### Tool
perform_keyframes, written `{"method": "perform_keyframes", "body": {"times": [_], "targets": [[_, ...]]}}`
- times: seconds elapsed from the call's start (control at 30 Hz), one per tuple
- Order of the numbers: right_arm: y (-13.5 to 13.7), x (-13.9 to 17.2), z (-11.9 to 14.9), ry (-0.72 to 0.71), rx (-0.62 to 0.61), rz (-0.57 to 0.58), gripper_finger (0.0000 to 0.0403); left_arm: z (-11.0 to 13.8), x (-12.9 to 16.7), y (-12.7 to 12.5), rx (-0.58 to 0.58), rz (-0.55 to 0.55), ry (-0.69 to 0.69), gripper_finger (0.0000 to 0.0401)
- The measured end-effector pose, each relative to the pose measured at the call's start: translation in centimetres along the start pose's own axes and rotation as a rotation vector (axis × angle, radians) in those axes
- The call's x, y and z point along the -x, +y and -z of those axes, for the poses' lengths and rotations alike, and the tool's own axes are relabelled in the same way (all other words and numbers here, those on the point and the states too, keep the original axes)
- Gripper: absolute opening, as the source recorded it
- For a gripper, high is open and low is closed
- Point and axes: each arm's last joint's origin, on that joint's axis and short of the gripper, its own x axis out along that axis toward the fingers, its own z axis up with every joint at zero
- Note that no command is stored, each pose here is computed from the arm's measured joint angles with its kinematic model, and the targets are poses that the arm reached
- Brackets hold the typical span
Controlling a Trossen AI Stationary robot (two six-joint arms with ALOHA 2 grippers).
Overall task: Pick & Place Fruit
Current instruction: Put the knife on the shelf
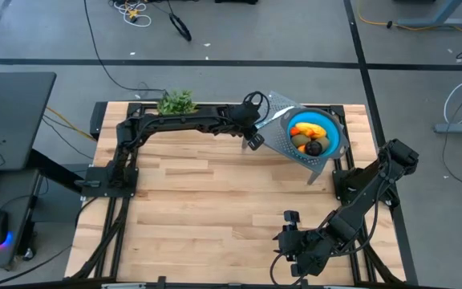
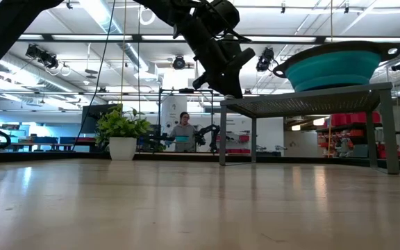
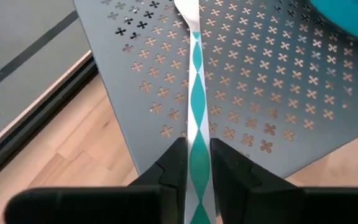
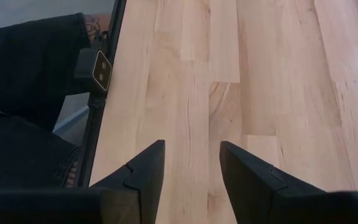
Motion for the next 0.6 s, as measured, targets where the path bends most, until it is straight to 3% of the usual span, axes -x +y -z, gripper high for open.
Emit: {"method": "perform_keyframes", "body": {"times": [0.37,0.6], "targets": [[0.0,0.0,0.0,0.0,0.0,0.0,0.0165,0.0,0.1,-0.4,0.096,0.021,-0.007,0.0077],[0.0,0.0,0.0,-0.001,0.0,0.0,0.0165,-0.3,0.2,-1.5,0.177,0.127,-0.036,0.006]]}}
